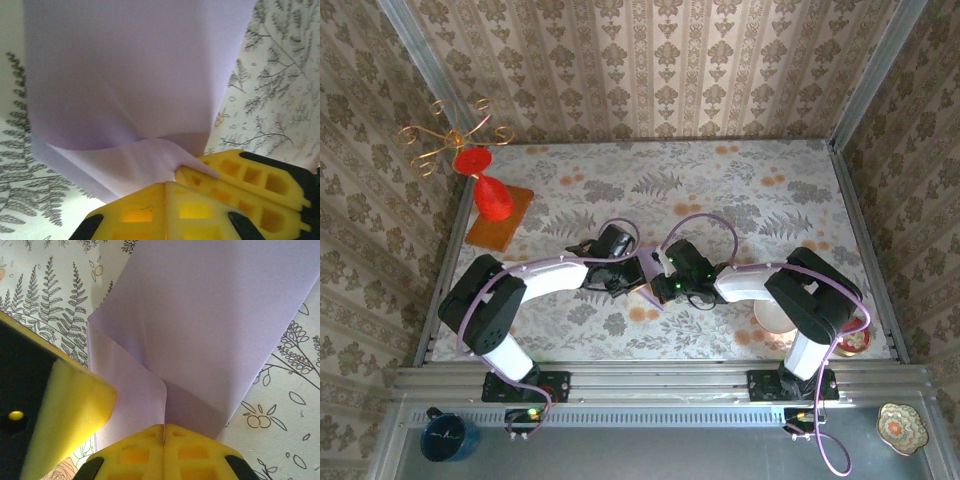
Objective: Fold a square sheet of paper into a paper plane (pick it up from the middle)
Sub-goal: Third fold the triangle at the center of the table.
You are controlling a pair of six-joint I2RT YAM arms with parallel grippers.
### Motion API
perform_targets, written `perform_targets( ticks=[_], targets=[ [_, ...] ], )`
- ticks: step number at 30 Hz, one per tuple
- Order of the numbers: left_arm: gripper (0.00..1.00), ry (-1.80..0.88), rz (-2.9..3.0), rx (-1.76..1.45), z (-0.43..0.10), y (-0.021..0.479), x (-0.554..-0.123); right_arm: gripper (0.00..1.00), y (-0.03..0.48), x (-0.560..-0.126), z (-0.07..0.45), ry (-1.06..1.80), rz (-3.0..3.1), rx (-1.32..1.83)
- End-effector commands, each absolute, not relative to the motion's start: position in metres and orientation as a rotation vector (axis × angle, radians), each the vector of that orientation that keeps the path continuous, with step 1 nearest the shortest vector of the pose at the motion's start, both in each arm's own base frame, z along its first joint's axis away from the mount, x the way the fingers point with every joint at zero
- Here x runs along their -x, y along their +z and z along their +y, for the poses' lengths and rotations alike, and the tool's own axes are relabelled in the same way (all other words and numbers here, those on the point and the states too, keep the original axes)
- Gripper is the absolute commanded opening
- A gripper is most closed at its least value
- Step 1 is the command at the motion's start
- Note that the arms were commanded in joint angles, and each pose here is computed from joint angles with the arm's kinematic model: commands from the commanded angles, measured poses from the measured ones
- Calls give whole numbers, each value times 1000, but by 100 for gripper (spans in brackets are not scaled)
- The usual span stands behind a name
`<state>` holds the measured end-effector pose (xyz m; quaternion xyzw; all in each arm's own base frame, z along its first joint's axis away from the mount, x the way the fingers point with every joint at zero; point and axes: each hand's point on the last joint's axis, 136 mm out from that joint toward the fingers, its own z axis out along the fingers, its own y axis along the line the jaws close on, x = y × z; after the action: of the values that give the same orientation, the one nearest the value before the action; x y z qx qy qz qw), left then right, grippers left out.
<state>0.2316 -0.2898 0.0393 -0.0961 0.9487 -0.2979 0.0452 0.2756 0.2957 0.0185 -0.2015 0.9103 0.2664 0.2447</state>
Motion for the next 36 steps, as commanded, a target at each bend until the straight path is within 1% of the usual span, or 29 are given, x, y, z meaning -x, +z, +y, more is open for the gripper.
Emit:
perform_targets(
  ticks=[1, 29, 30, 32, 36],
  targets=[
    [8, -881, 2916, 325, -286, 32, -226, 0, -4, -267, 282, 670, 2597, 523],
    [8, -735, 2998, 402, -267, -2, -213, 0, 0, -270, 282, 674, 2595, 508],
    [7, -722, 3004, 414, -264, -4, -211, 2, 3, -270, 283, 680, 2592, 501],
    [7, -698, 3011, 440, -260, -8, -208, 10, 13, -273, 283, 693, 2591, 460],
    [6, -680, 3015, 465, -255, -13, -205, 31, 48, -281, 280, 730, 2571, 363]
  ],
)
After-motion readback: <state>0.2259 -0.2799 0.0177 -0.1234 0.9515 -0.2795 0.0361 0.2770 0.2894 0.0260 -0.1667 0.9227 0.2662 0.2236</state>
